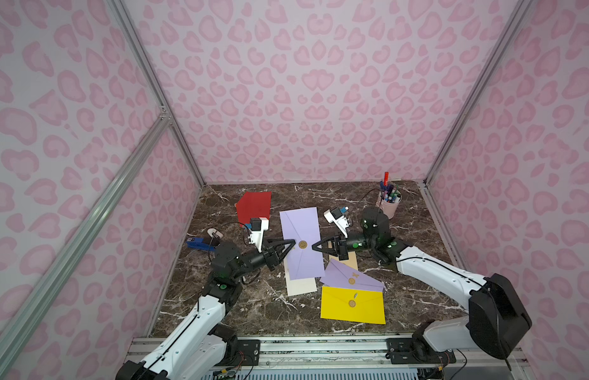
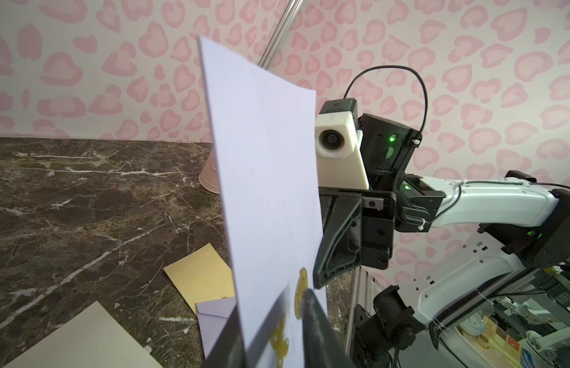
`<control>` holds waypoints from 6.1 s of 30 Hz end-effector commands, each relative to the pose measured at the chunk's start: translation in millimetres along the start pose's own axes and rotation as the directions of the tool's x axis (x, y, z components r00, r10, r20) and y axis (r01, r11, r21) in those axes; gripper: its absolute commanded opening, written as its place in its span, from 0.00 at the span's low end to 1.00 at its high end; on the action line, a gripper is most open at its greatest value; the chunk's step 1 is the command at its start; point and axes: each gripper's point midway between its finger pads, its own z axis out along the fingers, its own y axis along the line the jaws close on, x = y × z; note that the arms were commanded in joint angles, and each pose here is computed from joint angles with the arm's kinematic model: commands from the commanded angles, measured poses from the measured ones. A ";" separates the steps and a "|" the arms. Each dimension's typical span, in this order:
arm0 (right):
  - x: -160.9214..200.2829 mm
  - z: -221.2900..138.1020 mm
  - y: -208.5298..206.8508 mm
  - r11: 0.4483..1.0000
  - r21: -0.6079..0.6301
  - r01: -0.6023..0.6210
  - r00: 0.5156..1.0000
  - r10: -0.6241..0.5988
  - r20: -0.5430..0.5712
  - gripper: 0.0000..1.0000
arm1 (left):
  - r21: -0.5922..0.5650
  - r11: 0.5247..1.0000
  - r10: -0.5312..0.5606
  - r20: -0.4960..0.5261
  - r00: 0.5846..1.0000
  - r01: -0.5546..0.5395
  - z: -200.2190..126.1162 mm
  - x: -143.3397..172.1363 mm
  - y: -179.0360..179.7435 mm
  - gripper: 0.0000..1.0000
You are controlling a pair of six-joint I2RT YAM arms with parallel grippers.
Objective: Open the envelope
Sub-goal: Pick up the envelope from the envelope, then open the envelope flap on the envelope.
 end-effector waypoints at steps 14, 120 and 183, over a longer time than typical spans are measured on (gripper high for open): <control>-6.4 1.9 17.4 0.995 -0.039 0.094 0.995 -0.095 -0.017 0.18 | 0.041 0.999 0.013 0.002 1.000 -0.013 0.5 -0.6 -7.2 0.04; -50.6 -13.0 -82.5 0.835 0.482 -0.265 0.956 0.164 0.243 0.00 | -0.653 0.663 0.242 -0.276 0.930 -0.366 32.2 54.4 59.4 0.72; -45.3 -0.4 -69.2 0.851 0.466 -0.241 0.966 0.162 0.204 0.00 | -0.773 0.525 0.229 -0.275 0.934 -0.357 4.2 48.1 79.2 0.76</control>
